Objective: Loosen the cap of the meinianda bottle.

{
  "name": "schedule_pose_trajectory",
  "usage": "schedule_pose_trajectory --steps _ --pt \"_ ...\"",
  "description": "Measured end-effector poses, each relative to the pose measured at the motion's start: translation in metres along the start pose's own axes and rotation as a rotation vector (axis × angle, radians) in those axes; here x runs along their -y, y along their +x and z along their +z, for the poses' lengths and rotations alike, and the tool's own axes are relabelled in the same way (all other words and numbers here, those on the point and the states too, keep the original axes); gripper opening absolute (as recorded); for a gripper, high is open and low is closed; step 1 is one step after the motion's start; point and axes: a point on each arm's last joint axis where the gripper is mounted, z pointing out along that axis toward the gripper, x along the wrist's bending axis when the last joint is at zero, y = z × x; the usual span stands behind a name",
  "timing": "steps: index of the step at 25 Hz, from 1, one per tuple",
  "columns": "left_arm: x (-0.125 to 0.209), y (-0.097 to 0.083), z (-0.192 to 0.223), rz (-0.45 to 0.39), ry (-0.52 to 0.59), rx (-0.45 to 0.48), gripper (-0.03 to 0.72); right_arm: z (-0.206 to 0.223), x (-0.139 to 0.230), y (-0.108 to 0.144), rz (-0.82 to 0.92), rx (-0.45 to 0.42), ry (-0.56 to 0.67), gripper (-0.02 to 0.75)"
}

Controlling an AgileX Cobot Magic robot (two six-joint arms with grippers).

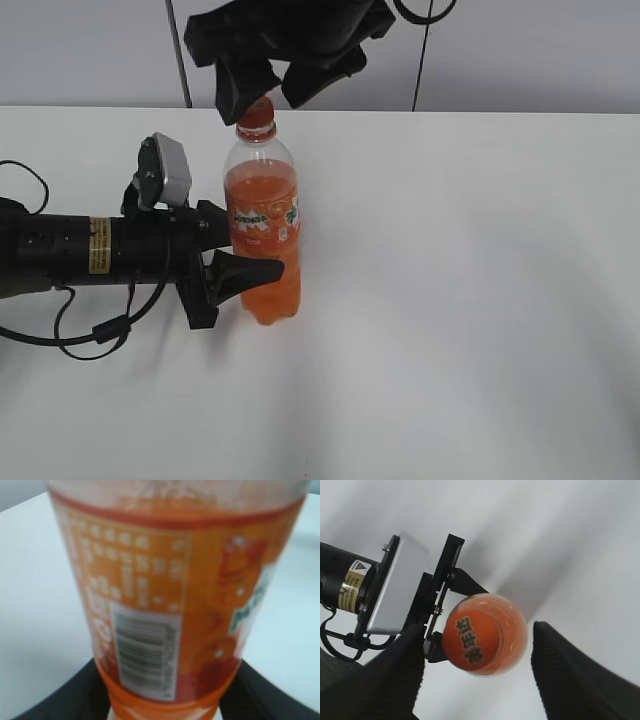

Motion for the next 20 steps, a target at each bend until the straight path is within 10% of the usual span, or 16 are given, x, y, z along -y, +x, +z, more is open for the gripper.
schedule_pose_trajectory --steps 13,20 --pt "0.0 0.0 0.0 0.0 0.0 0.0 0.377 0.0099 -0.0002 -0.0011 -0.017 0.001 0.007 0.449" --pt "0.0 0.0001 0.0 -0.001 0.0 -0.002 0.377 0.0098 -0.0001 -0.0001 -0.049 -0.01 0.008 0.274"
